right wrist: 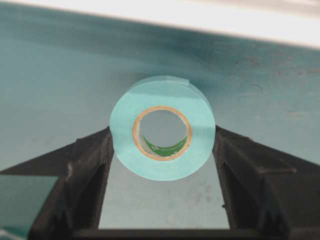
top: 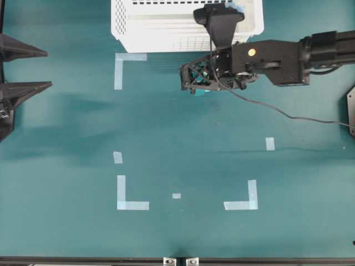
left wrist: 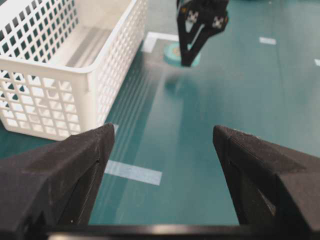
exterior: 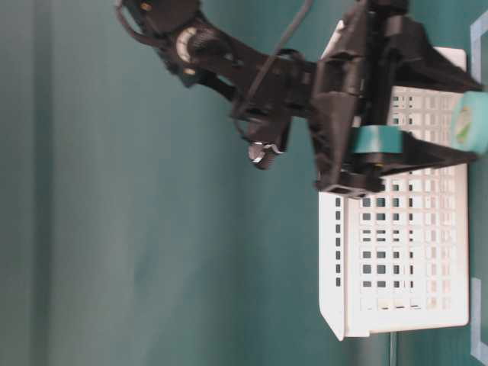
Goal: Put the tape into the white basket.
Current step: 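Close the right gripper on the tape roll's rim, then lift the tape roll and carry it toward the white basket, then lower the tape roll into the basket and open the right gripper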
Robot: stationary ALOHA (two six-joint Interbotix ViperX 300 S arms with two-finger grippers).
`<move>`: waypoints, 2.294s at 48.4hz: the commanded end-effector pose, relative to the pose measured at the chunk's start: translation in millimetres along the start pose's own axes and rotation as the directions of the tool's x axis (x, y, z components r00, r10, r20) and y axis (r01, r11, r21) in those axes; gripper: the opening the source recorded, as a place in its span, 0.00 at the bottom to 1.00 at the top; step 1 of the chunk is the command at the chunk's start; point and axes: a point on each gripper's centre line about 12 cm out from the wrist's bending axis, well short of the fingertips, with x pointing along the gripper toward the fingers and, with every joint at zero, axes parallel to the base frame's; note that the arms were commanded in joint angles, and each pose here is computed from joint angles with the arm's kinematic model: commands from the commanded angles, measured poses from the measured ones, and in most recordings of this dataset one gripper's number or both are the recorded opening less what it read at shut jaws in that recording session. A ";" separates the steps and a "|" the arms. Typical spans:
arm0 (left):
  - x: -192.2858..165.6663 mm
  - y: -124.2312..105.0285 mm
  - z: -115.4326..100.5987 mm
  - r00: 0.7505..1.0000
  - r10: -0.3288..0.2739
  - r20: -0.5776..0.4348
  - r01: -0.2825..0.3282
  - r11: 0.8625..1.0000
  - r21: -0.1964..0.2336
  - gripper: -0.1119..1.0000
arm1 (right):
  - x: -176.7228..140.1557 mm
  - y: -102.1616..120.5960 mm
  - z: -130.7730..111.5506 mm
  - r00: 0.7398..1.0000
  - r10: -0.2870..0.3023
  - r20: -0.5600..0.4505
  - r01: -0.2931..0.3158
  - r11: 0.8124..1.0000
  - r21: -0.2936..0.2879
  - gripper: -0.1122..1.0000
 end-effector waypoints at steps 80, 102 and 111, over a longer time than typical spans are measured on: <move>0.4 0.1 4.9 1.000 0.003 0.011 -0.002 1.000 -0.002 0.88 | -134.6 41.3 66.8 0.993 0.046 0.105 -0.035 0.994 -0.102 0.70; 0.4 0.1 4.9 1.000 0.003 0.011 -0.002 1.000 -0.002 0.88 | -125.1 32.1 117.0 0.989 0.063 0.132 -0.049 0.993 -0.105 0.71; 0.4 0.1 4.9 1.000 0.003 0.011 -0.002 1.000 -0.002 0.87 | -116.0 31.4 121.8 0.990 0.047 0.131 -0.032 0.993 -0.113 0.71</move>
